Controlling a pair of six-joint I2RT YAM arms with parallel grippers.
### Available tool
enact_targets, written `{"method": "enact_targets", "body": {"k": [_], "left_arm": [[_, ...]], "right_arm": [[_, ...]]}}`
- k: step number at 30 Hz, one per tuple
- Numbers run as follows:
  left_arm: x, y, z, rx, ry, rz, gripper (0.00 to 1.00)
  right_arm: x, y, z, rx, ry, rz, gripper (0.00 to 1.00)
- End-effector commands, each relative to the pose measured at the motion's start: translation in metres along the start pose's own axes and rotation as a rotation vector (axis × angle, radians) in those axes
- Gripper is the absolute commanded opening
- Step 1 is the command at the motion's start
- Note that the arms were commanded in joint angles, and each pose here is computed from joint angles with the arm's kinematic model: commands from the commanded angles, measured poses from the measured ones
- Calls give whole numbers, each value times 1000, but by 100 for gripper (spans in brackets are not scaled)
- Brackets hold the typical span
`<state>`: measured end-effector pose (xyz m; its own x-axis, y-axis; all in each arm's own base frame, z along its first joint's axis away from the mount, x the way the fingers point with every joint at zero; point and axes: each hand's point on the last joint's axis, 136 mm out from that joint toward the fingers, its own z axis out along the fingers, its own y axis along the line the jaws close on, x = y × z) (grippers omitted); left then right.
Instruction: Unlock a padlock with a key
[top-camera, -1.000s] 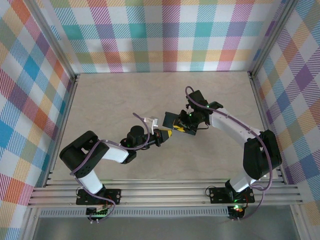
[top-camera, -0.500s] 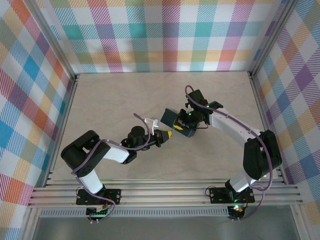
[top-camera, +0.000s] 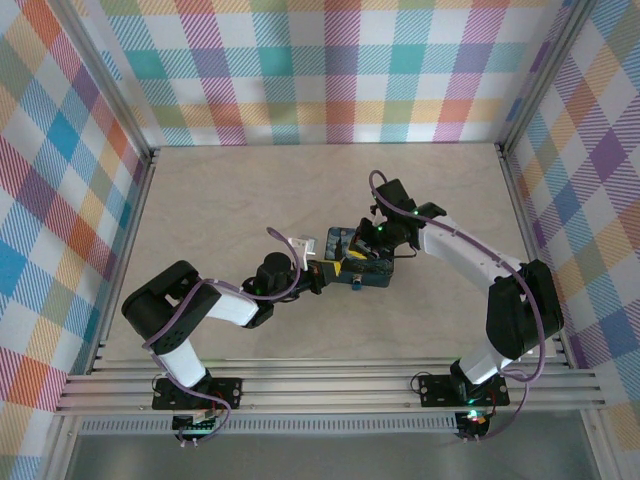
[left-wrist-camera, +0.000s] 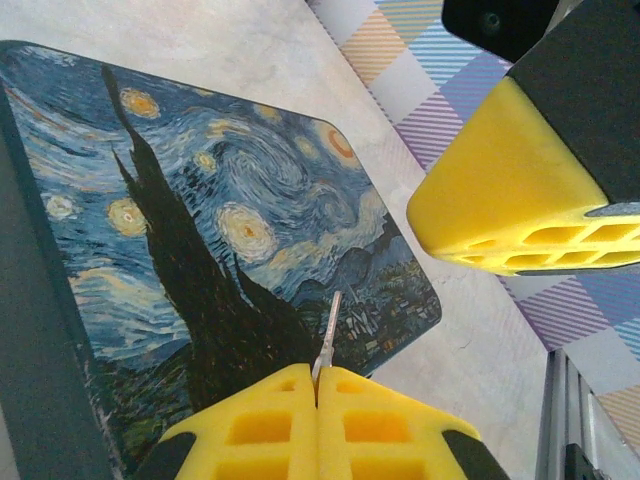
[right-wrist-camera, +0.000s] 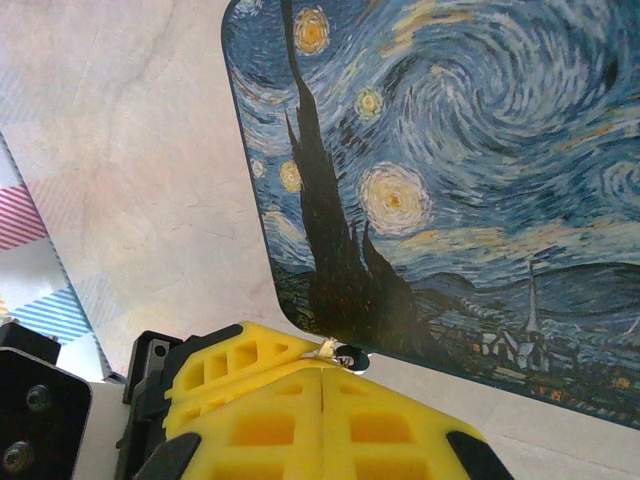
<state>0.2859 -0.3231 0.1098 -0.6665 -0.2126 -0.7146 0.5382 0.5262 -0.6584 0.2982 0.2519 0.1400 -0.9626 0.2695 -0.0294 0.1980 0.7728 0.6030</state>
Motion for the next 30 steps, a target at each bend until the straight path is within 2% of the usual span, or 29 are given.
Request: {"method": "enact_targets", "body": {"k": [1, 3, 7, 11, 17, 24, 30], "left_arm": [[3, 7, -7, -39, -5, 19, 0], [2, 13, -13, -69, -15, 17, 0], [6, 24, -25, -135, 11, 21, 0], [6, 33, -41, -193, 23, 26, 0], [2, 51, -66, -305, 34, -10, 0], [-18, 41, -87, -316, 47, -49, 0], [-24, 41, -110, -297, 75, -82, 0]], "right_arm": [[-3, -6, 0, 23, -21, -53, 0], [-1, -14, -3, 70, -59, -109, 3], [20, -35, 2, 200, -121, -283, 33], [32, -49, 16, 313, -210, -443, 50], [35, -42, 46, 372, -393, -601, 56], [30, -49, 60, 369, -579, -574, 55], [28, -62, 71, 488, -673, -528, 56]]}}
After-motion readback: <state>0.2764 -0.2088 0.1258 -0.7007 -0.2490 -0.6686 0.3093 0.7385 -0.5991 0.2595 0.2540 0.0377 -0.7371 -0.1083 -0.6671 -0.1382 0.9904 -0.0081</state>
